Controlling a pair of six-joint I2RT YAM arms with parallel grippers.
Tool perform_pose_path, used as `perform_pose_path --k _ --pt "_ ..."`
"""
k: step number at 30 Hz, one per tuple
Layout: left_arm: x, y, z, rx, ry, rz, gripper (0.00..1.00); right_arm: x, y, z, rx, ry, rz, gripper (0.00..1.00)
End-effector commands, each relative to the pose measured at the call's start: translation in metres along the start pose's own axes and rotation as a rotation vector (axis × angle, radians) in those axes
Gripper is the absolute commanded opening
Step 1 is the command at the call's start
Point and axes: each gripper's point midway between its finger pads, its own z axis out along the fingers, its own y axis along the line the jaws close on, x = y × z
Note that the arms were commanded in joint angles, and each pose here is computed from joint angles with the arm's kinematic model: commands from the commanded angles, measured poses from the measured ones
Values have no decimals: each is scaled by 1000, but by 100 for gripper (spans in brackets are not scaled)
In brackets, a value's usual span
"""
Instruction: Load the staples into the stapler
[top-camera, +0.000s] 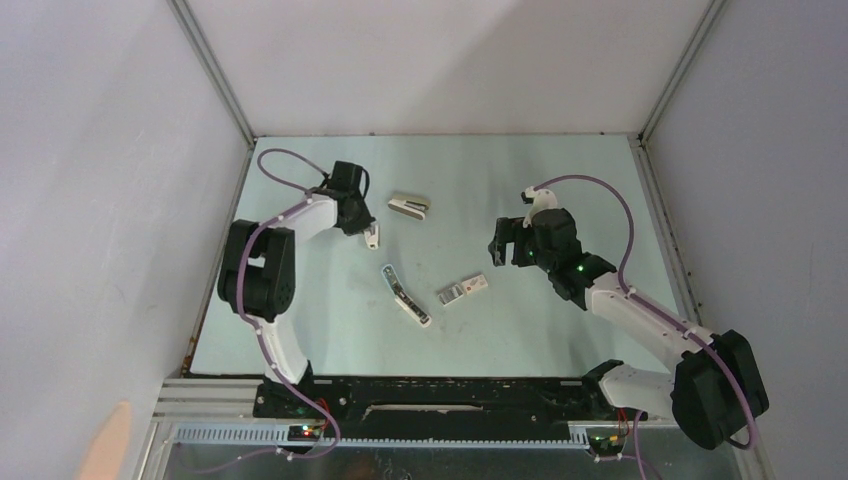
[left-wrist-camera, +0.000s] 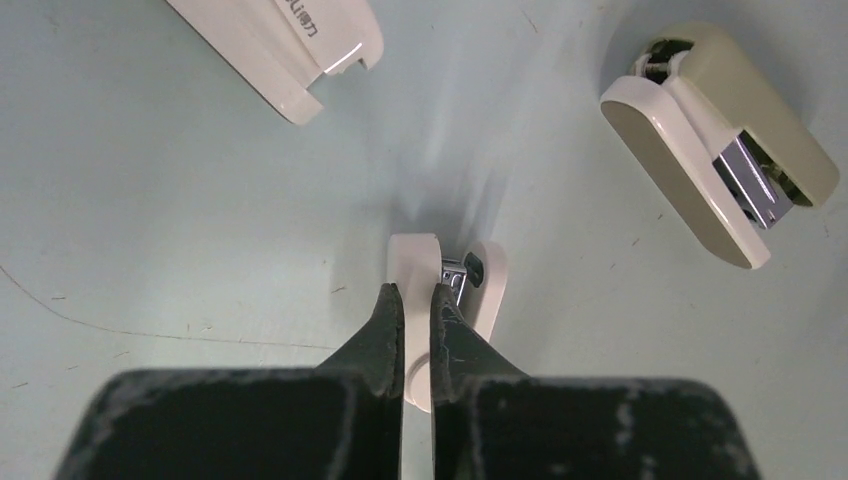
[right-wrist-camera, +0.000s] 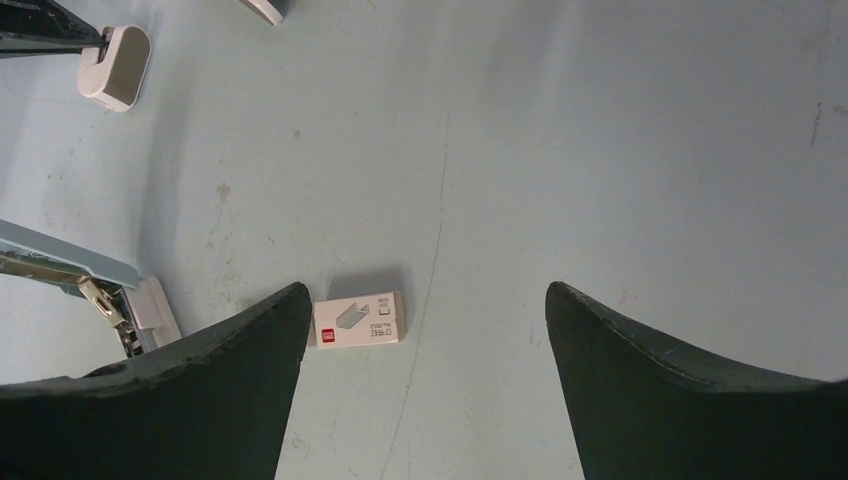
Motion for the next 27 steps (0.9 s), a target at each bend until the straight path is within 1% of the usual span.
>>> perform_pose_path --k 1,3,8,12,14,15,16,20,22,24,27 --pt "-20 -22 -27 78 -102 48 0 -8 12 5 -59 -26 19 89" --pt "-23 -30 -34 103 -141 73 0 -10 16 6 -80 -24 16 89" --pt "-38 -48 -61 153 -297 155 0 -17 40 6 -190 7 10 89" --pt "-48 -69 -82 223 -422 221 0 -25 64 8 -291 43 28 89" --pt "-49 -73 -86 217 -441 238 0 -31 72 11 -319 51 32 89" --pt "-49 -71 -84 200 -427 233 1 -32 75 13 -323 60 33 89" --pt "-48 -68 -81 172 -407 222 5 -34 77 16 -326 67 33 89" --pt "-38 -51 -65 60 -317 186 33 -31 78 23 -318 108 27 89" --pt "-28 -45 -57 39 -270 143 42 -30 76 23 -302 120 21 89" --pt "-18 -41 -50 36 -230 108 47 -29 72 23 -282 130 11 89" --pt "-7 -35 -41 28 -195 91 48 -26 66 22 -251 149 -2 89"
